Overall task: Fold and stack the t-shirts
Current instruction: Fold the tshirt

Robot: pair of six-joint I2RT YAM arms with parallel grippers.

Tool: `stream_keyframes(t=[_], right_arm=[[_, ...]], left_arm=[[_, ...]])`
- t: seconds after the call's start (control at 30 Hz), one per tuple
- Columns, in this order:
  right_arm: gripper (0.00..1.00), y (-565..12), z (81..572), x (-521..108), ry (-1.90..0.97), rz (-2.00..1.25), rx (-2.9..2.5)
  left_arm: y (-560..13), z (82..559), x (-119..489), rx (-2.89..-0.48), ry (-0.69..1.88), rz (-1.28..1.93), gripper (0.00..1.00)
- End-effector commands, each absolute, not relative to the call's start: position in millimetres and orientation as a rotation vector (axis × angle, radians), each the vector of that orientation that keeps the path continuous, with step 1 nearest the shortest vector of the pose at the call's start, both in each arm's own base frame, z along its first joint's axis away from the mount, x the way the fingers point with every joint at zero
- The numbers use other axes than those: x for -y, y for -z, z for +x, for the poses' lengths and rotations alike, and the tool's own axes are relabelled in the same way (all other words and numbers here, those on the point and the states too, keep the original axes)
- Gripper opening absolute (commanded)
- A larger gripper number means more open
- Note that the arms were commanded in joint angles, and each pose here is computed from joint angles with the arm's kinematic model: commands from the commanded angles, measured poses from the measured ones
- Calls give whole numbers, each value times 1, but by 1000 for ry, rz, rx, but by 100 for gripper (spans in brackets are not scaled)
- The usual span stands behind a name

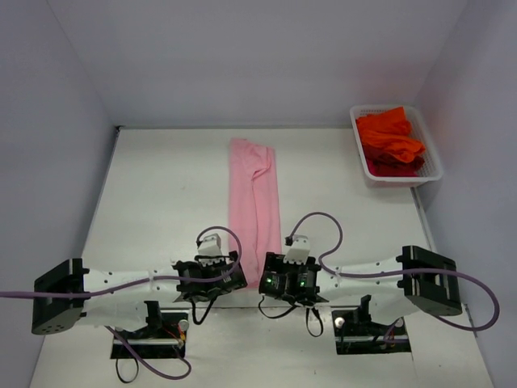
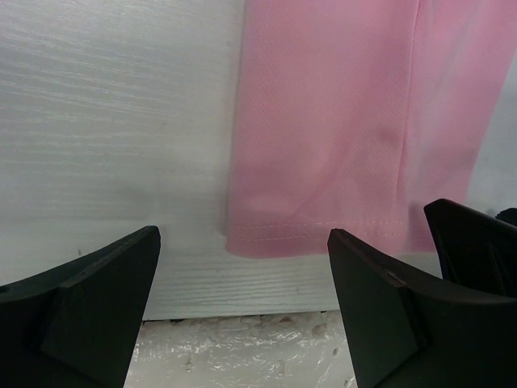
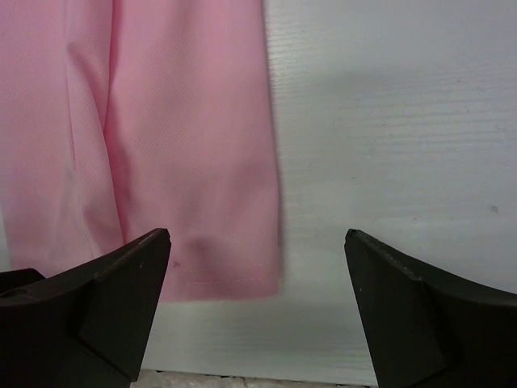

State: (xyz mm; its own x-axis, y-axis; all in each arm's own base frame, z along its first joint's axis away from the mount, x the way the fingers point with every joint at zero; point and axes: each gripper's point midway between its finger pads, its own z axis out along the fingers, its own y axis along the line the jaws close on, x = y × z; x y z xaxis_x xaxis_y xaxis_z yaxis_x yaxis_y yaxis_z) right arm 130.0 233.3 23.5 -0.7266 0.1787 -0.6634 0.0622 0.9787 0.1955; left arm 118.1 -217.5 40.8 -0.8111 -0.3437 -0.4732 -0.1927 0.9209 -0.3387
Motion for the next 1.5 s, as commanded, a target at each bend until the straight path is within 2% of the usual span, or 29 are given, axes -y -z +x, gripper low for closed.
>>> stream_keyframes(t=[0.0, 0.4, 1.0, 1.47], right_arm=[[86, -35, 143, -243, -213, 192, -2320], [84, -17, 141, -253, -190, 166, -2351], [81, -20, 142, -256, -209, 165, -2349], [80, -27, 142, -259, -233, 172, -2342]], left_arm=[[-49, 123, 229, -2496, 445, -429, 81], [-41, 122, 223, -2481, 468, -459, 80], [-34, 125, 235, -2477, 489, -447, 76], [-24, 119, 217, -2484, 484, -499, 63]])
